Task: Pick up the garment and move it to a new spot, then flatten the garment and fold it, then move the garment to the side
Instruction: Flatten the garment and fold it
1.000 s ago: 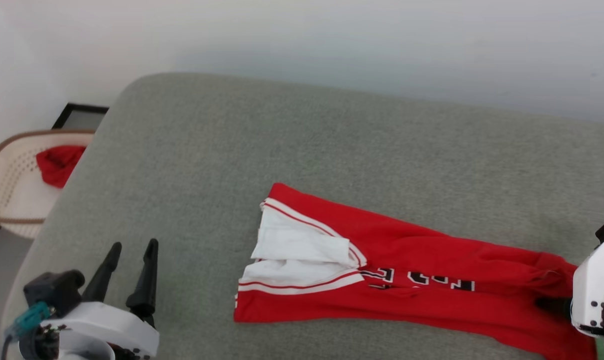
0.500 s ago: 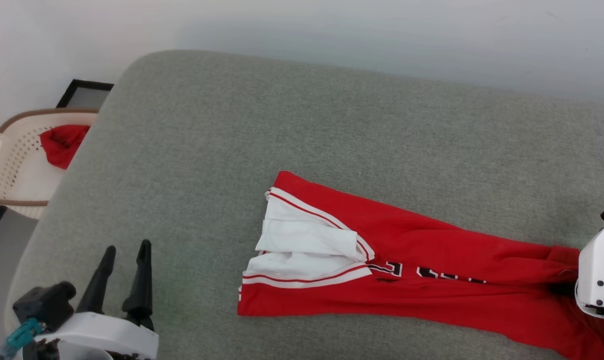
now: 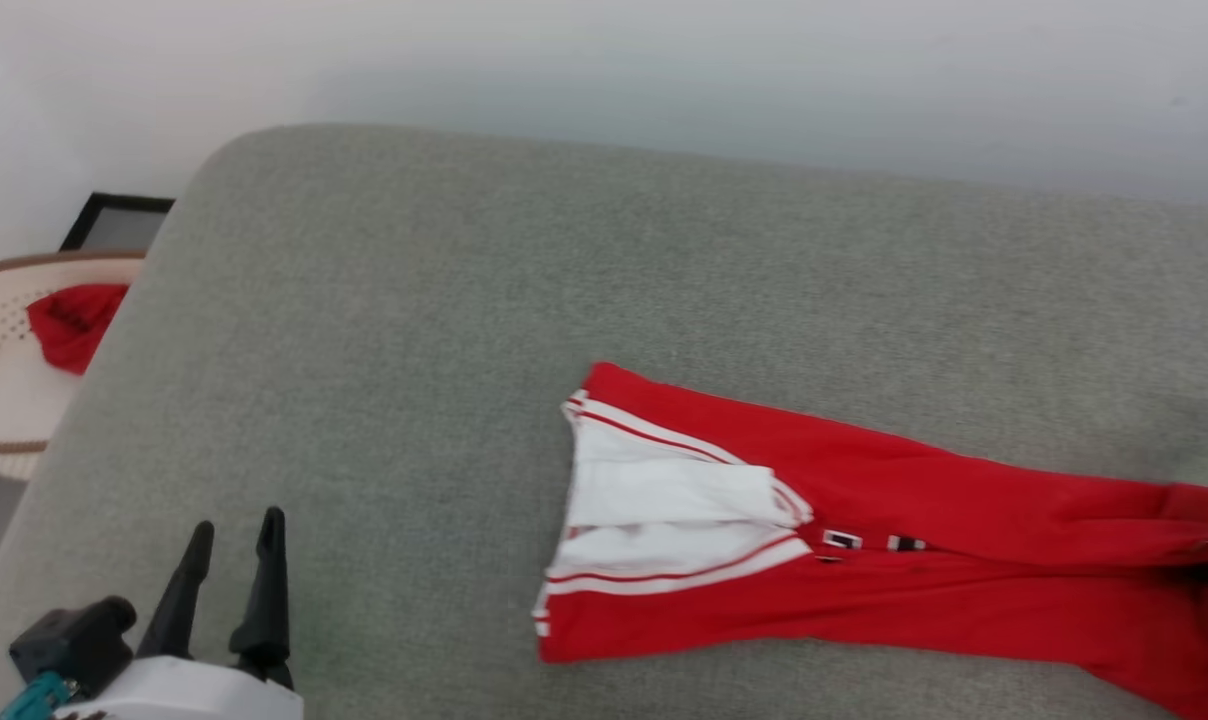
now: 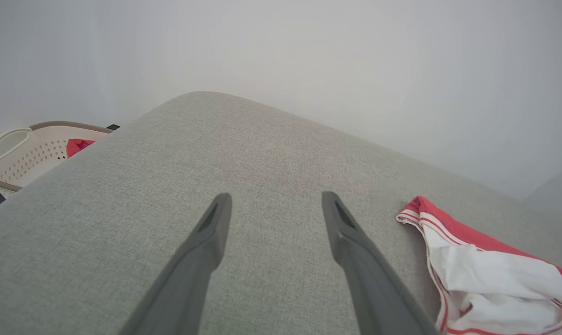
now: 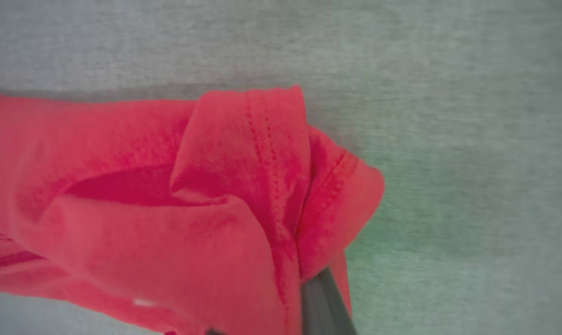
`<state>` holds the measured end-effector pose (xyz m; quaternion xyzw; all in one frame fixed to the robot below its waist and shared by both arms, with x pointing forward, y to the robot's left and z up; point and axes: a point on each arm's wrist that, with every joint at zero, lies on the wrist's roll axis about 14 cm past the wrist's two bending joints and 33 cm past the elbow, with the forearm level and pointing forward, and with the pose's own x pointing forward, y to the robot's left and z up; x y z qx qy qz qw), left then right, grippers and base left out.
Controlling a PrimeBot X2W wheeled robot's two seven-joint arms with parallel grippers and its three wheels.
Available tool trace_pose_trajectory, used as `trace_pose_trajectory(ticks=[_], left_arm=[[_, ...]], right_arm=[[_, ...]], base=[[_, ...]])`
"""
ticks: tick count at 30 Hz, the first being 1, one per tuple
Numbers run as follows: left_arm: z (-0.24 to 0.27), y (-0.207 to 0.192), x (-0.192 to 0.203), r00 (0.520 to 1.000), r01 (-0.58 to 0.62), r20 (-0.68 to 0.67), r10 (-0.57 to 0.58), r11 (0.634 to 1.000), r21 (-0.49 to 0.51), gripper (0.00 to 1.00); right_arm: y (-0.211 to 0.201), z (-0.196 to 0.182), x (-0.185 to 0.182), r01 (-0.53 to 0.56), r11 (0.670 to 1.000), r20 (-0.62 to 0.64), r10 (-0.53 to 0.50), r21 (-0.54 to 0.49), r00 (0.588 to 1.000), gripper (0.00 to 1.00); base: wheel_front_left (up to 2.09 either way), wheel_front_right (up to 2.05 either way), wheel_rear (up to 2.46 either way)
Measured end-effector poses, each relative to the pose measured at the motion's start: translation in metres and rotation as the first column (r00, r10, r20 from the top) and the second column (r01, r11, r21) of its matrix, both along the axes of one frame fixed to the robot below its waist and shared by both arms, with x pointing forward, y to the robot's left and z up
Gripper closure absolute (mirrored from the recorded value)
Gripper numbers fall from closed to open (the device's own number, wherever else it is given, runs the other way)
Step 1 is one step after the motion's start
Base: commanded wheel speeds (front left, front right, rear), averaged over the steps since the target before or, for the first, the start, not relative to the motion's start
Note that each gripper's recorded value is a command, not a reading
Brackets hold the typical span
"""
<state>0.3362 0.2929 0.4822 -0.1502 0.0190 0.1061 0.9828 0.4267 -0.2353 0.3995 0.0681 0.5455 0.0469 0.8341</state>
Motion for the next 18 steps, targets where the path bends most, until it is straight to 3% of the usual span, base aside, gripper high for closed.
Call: trace_pose_trajectory(ticks=[9, 12, 18], left_arm=[[-0.003, -0.011, 0.005, 0.999, 0.038, -0.002, -0.038, 0.999, -0.004, 0.0], [-0.004, -0.014, 0.005, 0.999, 0.049, -0.003, -0.049, 0.999, -0.007, 0.0], [-0.002, -0.022, 0.005, 0.997, 0.071, 0.006, -0.071, 0.997, -0.012, 0.0]], right_arm=[[-0.047, 0.018, -0.009, 0.097, 0.993, 0.039, -0.094, -0.068, 0.995, 1.0], [-0.039, 0.026, -0.01, 0.077, 0.995, 0.06, -0.074, -0.056, 0.995, 1.0], [0.001, 0.056, -0.009, -0.004, 0.998, 0.137, -0.005, 0.066, 0.991, 1.0]], base=[[0.0, 0.0, 0.0], [0.0, 0.0, 0.0], [0.0, 0.0, 0.0]])
